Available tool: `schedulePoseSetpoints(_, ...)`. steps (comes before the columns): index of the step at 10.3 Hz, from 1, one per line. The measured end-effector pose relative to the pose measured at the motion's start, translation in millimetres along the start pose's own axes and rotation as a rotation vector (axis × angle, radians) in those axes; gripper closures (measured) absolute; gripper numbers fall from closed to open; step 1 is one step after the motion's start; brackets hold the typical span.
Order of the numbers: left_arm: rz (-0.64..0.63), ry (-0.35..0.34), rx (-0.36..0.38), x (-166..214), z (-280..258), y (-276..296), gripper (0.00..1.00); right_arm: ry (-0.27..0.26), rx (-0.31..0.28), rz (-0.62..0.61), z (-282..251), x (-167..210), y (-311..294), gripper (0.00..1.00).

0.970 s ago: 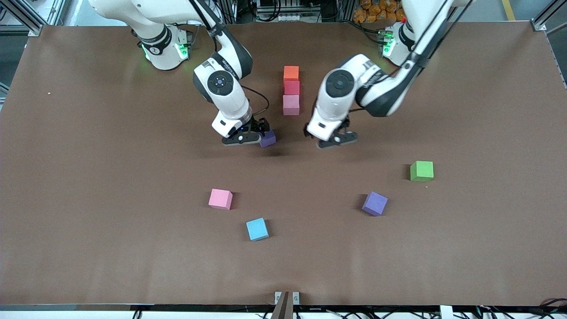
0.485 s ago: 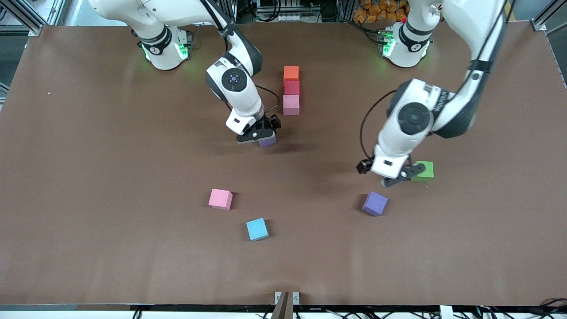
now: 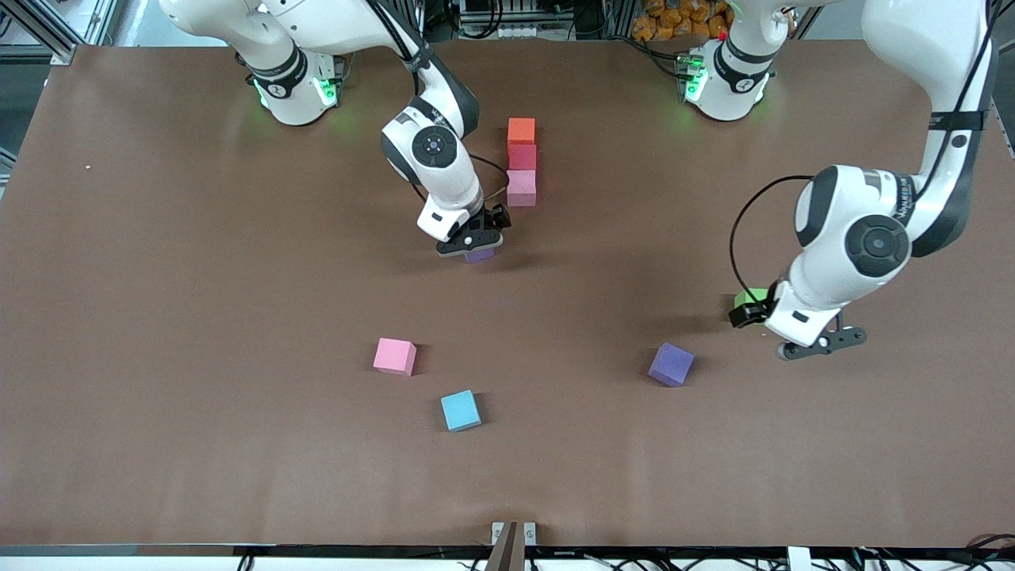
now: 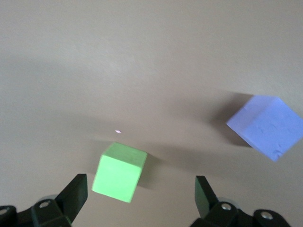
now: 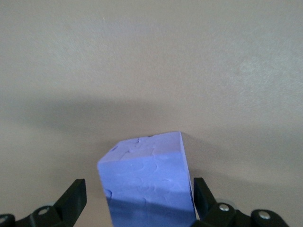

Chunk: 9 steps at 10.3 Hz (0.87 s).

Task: Arrange blocks into number 1
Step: 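Lift the purple block with the right gripper while the left gripper reaches another purple, then place the purple block after pink with the right gripper while the left grasps purple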

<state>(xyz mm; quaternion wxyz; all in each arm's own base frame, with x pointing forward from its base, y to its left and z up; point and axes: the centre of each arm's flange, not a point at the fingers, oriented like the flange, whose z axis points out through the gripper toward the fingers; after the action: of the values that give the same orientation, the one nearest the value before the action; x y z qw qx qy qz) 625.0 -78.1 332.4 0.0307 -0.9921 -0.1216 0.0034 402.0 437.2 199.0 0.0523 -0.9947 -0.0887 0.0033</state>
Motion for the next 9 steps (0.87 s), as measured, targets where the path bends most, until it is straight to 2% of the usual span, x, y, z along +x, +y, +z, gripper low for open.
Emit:
schedulePoseSetpoints(2,-0.126,0.004,-0.078,18,-9,15,0.00,-0.004,-0.004,0.002,3,-1,1,0.11)
schedulePoseSetpoints(3,-0.214,0.006,-0.074,24,-4,31,0.00,-0.003,-0.003,0.027,3,0,0,0.29)
schedulePoseSetpoints(4,-0.300,0.010,-0.051,25,8,52,0.00,0.001,0.001,0.064,1,1,-2,0.38)
schedulePoseSetpoints(6,-0.419,0.021,-0.022,23,34,100,0.00,0.008,0.010,0.106,-3,-5,-18,0.40)
schedulePoseSetpoints(9,-0.557,0.008,-0.034,29,51,119,0.00,0.014,0.026,0.154,-7,-28,-58,0.41)
